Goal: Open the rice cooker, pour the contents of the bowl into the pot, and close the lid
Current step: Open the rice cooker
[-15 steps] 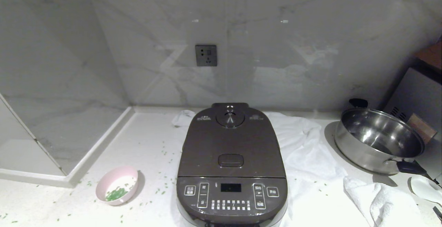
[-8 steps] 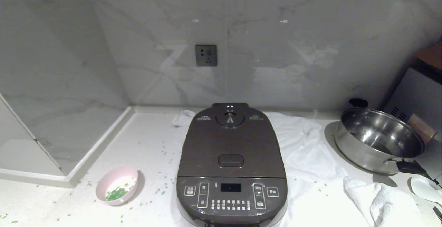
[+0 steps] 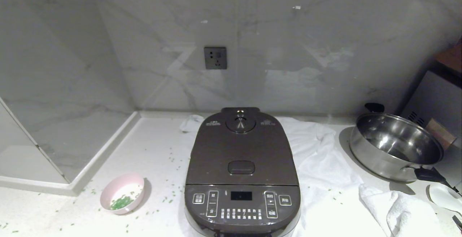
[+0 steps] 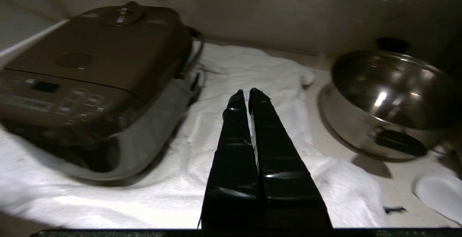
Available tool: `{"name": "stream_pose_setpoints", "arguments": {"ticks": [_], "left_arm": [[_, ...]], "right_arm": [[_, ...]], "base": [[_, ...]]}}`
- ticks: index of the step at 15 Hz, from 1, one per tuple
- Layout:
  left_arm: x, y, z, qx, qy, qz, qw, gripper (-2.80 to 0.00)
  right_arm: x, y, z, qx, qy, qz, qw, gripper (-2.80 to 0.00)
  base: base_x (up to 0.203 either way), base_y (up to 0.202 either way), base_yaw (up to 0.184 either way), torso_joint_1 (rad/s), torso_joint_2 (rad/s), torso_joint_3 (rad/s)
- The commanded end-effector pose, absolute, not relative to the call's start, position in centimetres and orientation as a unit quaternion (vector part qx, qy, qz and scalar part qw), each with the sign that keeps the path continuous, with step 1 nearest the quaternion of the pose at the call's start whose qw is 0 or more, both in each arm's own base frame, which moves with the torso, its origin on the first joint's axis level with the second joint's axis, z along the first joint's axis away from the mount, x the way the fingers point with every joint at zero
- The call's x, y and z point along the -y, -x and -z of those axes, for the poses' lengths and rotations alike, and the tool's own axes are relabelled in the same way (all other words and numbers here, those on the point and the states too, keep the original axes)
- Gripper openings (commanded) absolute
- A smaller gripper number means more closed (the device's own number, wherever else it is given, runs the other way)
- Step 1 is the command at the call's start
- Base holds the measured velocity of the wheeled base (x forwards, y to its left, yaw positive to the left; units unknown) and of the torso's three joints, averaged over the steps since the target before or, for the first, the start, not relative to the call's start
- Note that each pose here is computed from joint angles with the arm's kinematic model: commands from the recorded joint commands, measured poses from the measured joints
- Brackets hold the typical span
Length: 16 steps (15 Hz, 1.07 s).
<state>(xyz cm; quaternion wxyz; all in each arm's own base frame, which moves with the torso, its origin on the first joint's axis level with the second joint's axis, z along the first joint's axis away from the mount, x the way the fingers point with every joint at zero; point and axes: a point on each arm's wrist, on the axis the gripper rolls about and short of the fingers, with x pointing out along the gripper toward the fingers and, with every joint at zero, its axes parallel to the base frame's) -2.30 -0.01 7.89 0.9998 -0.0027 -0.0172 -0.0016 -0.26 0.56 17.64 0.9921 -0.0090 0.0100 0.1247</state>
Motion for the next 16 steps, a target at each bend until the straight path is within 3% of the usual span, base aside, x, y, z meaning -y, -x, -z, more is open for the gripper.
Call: {"name": "stream_pose_setpoints", "arguments": {"ticks": [1, 4, 8, 16], "left_arm": [[0.0, 2.2, -7.5, 0.01, 0.003, 0.002, 1.0, -2.8], [0.0, 2.2, -7.5, 0.01, 0.003, 0.002, 1.0, -2.8], [0.0, 2.2, -7.5, 0.01, 0.003, 0.002, 1.0, -2.8], [0.0, 2.2, -7.4, 0.01, 0.004, 0.001, 1.0, -2.8]], "right_arm": [[-0.8, -4.2, -21.7, -0.064, -0.007, -0.169, 0.983, -2.8], [-1.8, -8.3, -26.0, -0.085, -0.039, -0.258, 0.962, -2.8], [-7.4, -13.7, -25.9, -0.205, -0.094, -0.378, 0.898, -2.8], [-18.6, -21.0, -22.8, -0.339, -0.112, -0.359, 0.862, -2.8]], "base": [[0.0, 0.0, 0.0, 0.0, 0.0, 0.0], [0.0, 0.0, 0.0, 0.0, 0.0, 0.0], [0.0, 0.0, 0.0, 0.0, 0.0, 0.0], [0.0, 0.0, 0.0, 0.0, 0.0, 0.0]]}}
